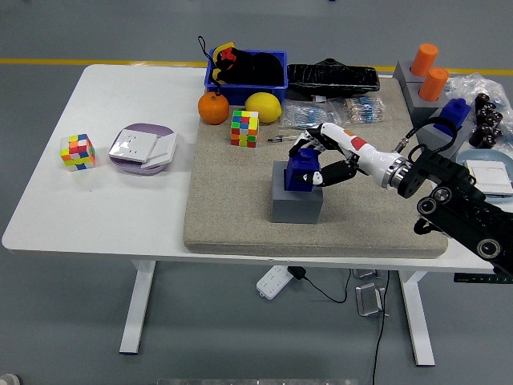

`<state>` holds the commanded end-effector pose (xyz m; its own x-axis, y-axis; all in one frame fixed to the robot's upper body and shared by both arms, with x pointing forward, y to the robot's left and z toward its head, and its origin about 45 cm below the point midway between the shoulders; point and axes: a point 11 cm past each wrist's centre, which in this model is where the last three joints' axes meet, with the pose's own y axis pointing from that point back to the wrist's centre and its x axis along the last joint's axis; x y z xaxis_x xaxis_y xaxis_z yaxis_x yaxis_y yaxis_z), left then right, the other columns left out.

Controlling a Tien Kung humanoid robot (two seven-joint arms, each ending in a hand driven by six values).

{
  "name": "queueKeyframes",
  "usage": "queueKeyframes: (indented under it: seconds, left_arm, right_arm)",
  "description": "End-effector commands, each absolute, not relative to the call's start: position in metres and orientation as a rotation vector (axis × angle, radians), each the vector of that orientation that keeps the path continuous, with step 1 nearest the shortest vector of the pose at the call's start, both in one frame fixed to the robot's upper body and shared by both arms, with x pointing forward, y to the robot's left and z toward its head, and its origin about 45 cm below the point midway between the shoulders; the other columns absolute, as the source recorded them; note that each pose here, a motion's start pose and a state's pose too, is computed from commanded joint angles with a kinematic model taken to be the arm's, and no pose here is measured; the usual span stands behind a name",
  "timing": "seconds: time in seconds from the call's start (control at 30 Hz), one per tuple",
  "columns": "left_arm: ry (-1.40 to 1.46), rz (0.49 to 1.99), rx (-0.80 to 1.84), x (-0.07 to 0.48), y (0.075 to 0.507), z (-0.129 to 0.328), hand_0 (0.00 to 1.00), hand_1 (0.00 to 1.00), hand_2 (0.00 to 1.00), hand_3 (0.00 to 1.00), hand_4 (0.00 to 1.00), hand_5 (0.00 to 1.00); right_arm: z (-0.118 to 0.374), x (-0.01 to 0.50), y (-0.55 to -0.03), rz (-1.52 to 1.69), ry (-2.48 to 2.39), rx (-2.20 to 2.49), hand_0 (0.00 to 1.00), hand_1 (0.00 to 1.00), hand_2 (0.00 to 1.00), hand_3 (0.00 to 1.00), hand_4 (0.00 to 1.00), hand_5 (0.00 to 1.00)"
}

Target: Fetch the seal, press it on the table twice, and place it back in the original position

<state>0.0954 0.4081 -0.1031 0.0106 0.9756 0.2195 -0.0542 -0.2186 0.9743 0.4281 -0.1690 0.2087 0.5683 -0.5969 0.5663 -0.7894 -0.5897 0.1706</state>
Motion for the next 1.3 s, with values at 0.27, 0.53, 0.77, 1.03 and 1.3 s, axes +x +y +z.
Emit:
queueKeyframes:
  seconds: [0.27,0.53,0.77,1.03,1.3]
  left_arm:
    - [1.042,1.381,1.333,0.0972,0.4069,-0.1031,0.794,0.742,0.737,0.762,0.63,0.445]
    - [1.042,1.381,1.333,0.0973,0.4068,-0.1031,0.794,0.743,0.738,0.762,0.63,0.444]
    - [1.046,1.383,1.33,0.0968,0.4063,-0.1034,0.794,0.743,0.738,0.761,0.63,0.444]
    - [1.046,1.382,1.329,0.097,0.4057,-0.1036,0.794,0.744,0.738,0.761,0.63,0.444]
    - [1.046,1.383,1.328,0.0975,0.4057,-0.1035,0.794,0.744,0.738,0.761,0.63,0.443]
  right_arm:
    - [0.2077,0.4281,-0.166,0.647,-1.12,2.402,0.438,0.341,0.369,0.34,0.692,0.002]
    - [0.2087,0.4273,-0.1633,0.649,-1.119,2.416,0.583,0.566,0.579,0.597,0.897,0.002]
    - [0.2089,0.427,-0.1623,0.652,-1.109,2.421,0.759,0.75,0.753,0.795,0.998,0.002]
    - [0.2103,0.4279,-0.1619,0.667,-1.114,2.415,0.802,0.796,0.799,0.832,0.998,0.002]
    - [0.2135,0.429,-0.1639,0.674,-1.124,2.411,0.855,0.854,0.852,0.869,0.998,0.062]
